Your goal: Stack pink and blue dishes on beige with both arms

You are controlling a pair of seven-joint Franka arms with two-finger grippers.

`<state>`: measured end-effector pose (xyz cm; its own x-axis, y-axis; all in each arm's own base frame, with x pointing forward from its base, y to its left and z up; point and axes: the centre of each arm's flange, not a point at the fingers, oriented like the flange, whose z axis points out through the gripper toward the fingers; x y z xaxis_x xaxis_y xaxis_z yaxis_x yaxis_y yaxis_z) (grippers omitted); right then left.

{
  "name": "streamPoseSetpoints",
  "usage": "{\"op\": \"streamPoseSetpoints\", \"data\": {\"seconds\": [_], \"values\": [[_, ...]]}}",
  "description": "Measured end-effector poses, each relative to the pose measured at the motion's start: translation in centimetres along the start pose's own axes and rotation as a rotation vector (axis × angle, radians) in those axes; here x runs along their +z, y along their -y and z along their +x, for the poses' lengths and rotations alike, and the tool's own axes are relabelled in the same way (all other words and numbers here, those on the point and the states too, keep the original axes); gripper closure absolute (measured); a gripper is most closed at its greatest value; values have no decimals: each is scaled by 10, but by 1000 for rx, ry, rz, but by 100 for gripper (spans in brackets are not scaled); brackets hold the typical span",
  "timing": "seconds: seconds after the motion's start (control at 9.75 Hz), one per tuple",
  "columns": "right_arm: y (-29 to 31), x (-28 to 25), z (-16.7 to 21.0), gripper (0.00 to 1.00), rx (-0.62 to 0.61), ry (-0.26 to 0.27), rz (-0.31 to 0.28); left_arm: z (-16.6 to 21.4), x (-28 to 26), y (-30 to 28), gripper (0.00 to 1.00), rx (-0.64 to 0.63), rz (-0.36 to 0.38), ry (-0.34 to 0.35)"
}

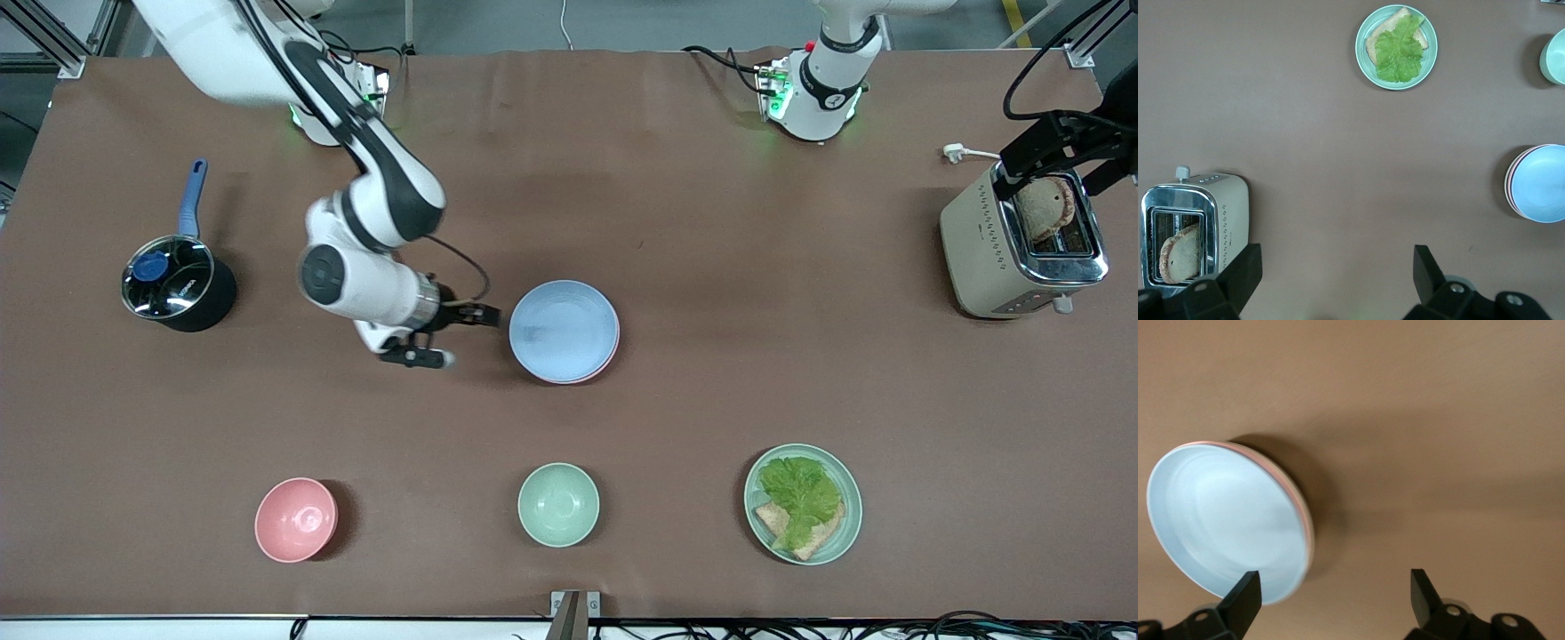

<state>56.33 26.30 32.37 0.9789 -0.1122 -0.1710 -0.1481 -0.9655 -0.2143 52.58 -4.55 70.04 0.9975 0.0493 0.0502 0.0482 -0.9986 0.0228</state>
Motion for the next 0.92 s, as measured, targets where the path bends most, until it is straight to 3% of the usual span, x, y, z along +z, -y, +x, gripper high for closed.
{"op": "streamPoseSetpoints", "data": {"seconds": [0.21, 0.31, 0.51, 0.82, 0.92], "values": [[-46, -102, 1, 0, -4, -123, -154, 1, 0, 7, 0, -10, 1, 0], [-71, -155, -1, 0, 31, -178, -196, 2, 0, 10, 0, -9, 1, -2], [-145, -272, -9, 0, 116, -274, -214, 3, 0, 11, 0, -9, 0, -6], [-190, -363, -39, 0, 65, -220, -238, 3, 0, 11, 0, 48, 1, -6], [-194, -381, -45, 0, 76, -220, -217, 3, 0, 10, 0, 58, 1, -6]]}}
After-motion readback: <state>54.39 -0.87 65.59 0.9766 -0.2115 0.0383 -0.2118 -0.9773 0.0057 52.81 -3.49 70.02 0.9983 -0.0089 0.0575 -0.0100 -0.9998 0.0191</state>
